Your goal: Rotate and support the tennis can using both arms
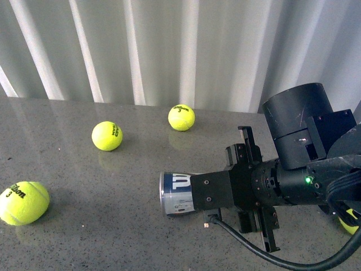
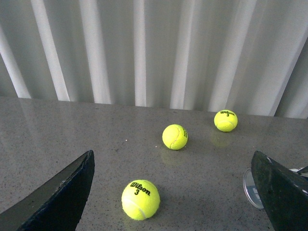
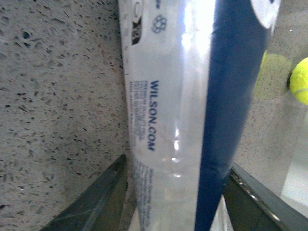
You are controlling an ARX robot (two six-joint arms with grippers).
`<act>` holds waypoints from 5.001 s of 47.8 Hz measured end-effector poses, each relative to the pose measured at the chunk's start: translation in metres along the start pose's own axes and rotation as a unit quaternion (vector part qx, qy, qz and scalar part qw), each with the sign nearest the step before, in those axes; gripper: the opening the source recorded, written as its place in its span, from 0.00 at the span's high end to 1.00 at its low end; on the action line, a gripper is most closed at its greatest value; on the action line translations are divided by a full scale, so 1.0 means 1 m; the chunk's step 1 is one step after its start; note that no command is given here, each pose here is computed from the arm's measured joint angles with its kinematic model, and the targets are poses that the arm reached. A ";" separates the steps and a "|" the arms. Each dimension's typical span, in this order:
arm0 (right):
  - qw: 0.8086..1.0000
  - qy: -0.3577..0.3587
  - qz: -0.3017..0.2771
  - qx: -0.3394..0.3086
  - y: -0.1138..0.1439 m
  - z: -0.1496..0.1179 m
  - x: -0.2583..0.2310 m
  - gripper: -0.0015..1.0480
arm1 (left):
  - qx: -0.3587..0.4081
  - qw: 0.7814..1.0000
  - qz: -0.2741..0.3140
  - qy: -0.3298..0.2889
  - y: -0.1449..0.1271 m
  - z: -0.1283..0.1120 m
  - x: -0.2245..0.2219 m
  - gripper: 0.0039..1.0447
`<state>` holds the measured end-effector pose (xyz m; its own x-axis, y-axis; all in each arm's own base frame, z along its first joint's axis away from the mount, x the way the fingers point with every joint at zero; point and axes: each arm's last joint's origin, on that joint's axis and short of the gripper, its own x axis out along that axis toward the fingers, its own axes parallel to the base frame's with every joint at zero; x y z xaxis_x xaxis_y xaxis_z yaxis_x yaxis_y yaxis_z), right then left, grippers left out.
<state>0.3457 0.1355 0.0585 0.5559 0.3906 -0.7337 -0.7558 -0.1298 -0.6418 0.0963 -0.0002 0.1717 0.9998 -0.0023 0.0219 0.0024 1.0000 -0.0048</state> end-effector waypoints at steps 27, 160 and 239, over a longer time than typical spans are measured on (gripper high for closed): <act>0.980 -0.058 -0.025 0.187 -0.028 0.029 -0.058 0.07 | 0.000 1.000 0.000 0.000 0.000 0.000 0.000 0.06; 0.642 -0.154 -0.448 0.603 0.125 -0.018 -0.264 0.97 | 0.000 1.000 0.000 -0.001 0.000 0.000 0.000 0.06; 0.643 -0.152 -0.446 0.604 0.137 -0.014 -0.269 0.07 | -0.050 0.994 -0.028 0.089 -0.001 -0.002 0.002 0.06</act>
<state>0.0977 0.0002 0.1649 1.0000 0.0034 0.0010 -0.0034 1.0000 -0.0002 0.0981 -0.0013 0.1695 0.9859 -0.0676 -0.1532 0.0514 0.9929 -0.1075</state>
